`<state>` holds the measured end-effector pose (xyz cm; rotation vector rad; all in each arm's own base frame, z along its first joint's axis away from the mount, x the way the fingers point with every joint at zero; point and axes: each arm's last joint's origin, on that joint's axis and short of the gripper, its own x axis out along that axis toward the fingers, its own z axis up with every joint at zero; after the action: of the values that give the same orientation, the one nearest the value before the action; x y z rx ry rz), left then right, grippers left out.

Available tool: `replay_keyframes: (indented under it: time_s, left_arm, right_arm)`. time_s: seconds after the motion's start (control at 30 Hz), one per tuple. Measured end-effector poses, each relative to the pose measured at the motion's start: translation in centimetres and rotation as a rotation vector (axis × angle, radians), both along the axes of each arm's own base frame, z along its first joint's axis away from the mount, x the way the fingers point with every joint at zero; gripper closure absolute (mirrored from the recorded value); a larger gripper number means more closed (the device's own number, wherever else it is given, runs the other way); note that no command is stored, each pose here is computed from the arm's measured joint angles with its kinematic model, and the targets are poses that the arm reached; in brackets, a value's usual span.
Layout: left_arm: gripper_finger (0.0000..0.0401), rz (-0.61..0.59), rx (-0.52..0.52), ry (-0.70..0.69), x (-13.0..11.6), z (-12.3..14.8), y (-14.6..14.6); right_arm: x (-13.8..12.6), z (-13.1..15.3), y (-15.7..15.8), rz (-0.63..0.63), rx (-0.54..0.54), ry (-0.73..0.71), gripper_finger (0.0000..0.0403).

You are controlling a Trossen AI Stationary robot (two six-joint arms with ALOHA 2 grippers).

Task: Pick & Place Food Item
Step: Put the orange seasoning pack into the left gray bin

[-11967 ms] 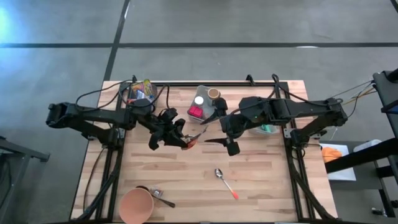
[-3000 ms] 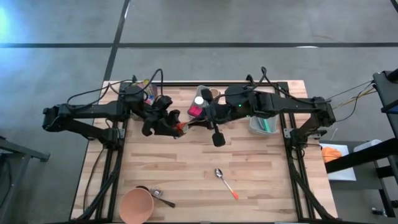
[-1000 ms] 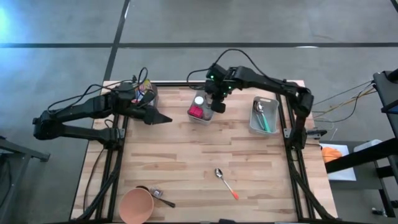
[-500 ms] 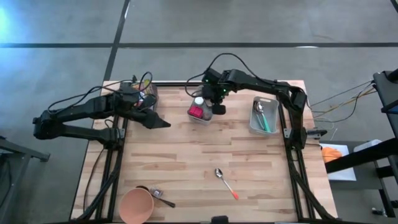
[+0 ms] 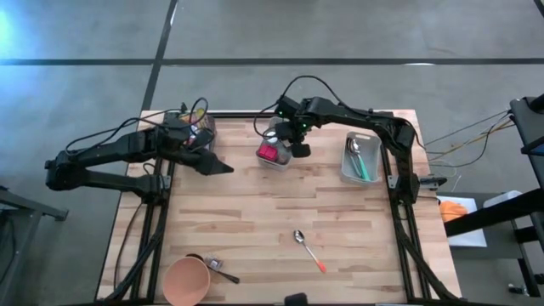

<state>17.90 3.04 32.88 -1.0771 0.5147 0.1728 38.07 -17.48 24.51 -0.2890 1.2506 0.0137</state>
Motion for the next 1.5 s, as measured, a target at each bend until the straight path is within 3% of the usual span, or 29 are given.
replay_keyframes:
  time_s: [0.53,0.93,1.5]
  left_arm:
    - [0.0024,0.017,0.006,0.002,0.0,0.0,0.1]
    - [0.0024,0.017,0.007,0.002,0.0,0.0,0.1]
    - [0.0024,0.017,0.004,0.018,-0.1,-0.1,0.0]
  right_arm:
    - [0.3,-1.9,1.5,0.199,-0.044,0.051,0.0395]
    - [0.2,-2.7,1.5,0.200,-0.046,0.048,0.0395]
    - [0.3,-3.0,1.5,0.061,-0.007,0.009,0.0394]
